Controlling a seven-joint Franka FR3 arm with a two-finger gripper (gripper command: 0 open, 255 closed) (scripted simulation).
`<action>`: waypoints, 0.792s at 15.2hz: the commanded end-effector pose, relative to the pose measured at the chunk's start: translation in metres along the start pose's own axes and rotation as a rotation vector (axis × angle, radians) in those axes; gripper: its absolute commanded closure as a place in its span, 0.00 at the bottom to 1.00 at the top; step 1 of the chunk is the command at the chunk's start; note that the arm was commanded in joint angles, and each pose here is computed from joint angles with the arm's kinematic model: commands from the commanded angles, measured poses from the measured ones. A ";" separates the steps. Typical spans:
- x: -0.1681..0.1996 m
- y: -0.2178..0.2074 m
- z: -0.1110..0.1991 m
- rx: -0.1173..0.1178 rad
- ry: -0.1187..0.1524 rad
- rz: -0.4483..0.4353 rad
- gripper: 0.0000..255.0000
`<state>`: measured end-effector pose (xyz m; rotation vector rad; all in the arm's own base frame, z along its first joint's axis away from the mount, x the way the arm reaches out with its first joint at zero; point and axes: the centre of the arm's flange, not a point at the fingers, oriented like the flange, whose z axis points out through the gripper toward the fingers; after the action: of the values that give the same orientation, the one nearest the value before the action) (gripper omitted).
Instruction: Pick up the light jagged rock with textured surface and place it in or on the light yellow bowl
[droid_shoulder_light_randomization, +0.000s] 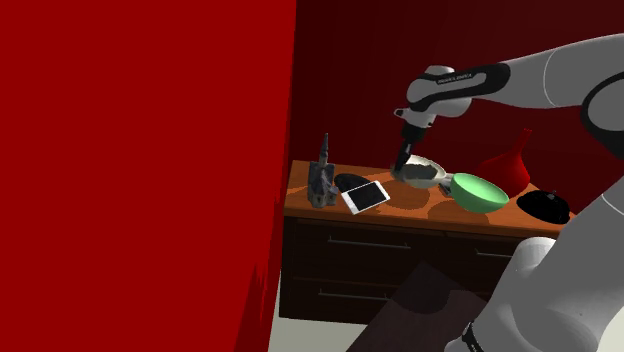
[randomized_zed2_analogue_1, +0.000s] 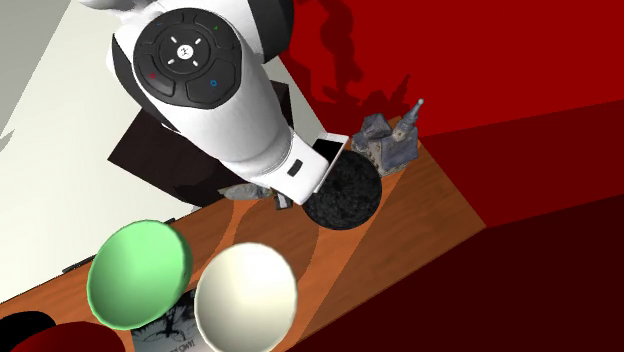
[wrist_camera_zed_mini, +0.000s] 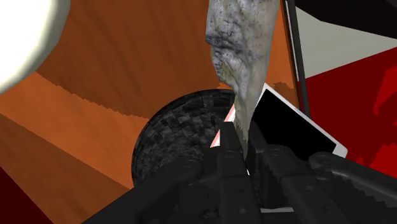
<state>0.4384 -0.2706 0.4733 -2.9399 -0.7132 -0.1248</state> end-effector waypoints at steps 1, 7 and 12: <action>0.001 -0.001 -0.011 0.000 0.000 0.000 1.00; 0.004 -0.004 -0.043 0.000 0.000 0.000 1.00; -0.010 0.046 -0.054 0.000 0.000 0.000 1.00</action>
<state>0.4462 -0.3109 0.5200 -2.9403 -0.7088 -0.1237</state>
